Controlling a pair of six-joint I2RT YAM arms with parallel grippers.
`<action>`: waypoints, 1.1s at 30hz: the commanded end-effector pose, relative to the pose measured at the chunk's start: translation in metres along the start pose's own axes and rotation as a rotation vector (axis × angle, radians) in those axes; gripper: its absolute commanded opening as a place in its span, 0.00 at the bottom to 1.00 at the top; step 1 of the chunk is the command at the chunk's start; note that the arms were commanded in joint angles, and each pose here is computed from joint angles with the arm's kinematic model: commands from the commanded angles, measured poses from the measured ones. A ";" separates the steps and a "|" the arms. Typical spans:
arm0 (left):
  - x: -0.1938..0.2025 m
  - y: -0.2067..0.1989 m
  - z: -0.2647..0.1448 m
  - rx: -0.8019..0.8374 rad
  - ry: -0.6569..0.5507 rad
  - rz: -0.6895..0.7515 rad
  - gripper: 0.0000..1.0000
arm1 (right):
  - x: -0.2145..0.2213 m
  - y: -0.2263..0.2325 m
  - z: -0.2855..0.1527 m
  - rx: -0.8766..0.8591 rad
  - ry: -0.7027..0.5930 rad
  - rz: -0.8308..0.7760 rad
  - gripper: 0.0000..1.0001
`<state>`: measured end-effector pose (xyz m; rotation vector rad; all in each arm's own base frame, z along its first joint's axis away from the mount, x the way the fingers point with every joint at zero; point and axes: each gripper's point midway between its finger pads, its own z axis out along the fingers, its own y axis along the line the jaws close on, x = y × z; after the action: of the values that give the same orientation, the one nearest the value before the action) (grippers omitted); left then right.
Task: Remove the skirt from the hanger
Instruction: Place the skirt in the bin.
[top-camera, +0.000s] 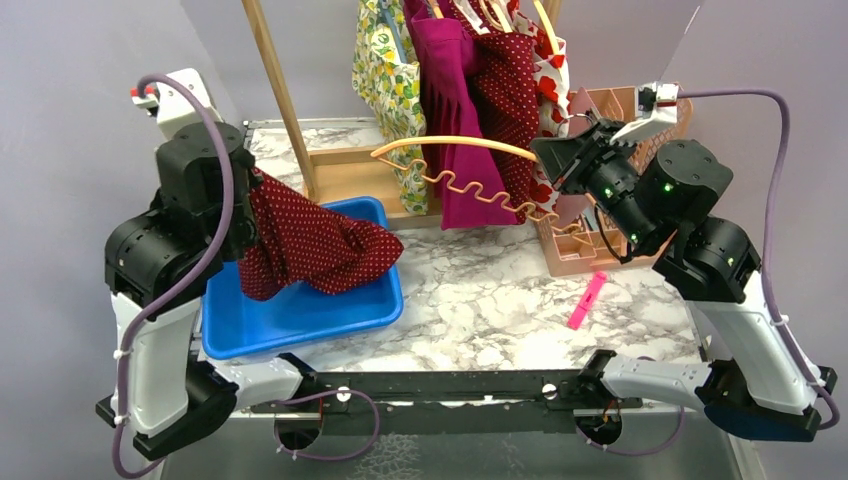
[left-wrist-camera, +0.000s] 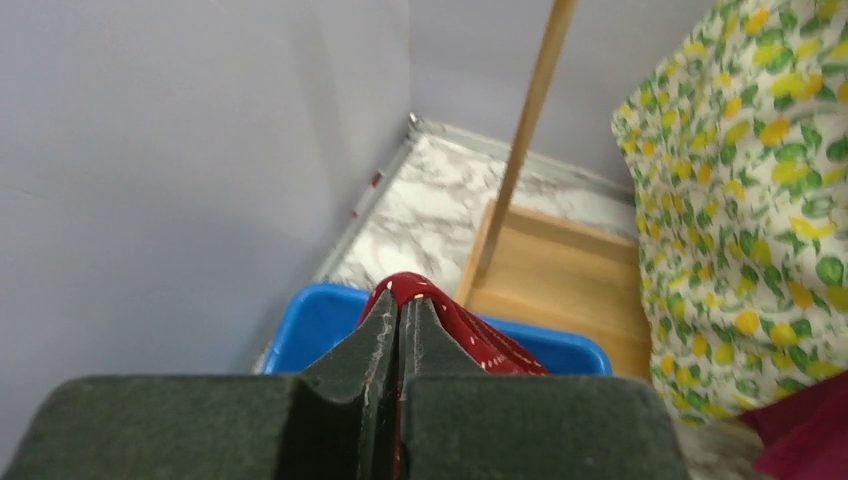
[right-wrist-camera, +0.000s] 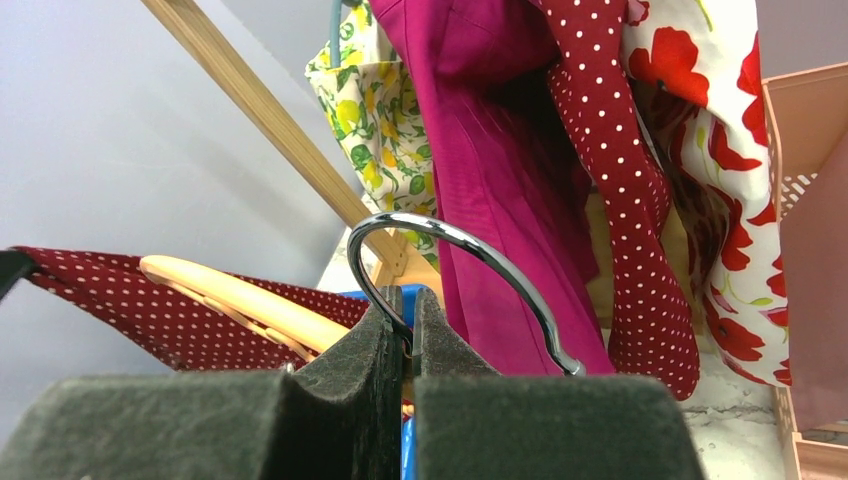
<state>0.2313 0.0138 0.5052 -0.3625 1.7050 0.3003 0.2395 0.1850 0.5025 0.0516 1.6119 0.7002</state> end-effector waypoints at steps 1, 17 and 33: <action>0.066 -0.061 0.018 0.126 0.189 -0.033 0.00 | -0.004 0.006 -0.006 -0.037 -0.006 0.038 0.01; 0.274 -0.120 0.042 0.357 0.758 -0.362 0.00 | 0.007 -0.002 -0.024 -0.041 0.032 0.079 0.01; 0.396 -0.075 0.049 0.073 0.937 -0.563 0.00 | 0.029 0.008 -0.018 -0.094 0.109 0.048 0.01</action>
<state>0.2414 -0.0583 0.1110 -0.9699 2.4293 -0.3537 0.2181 0.1839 0.4805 0.0325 1.6817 0.7787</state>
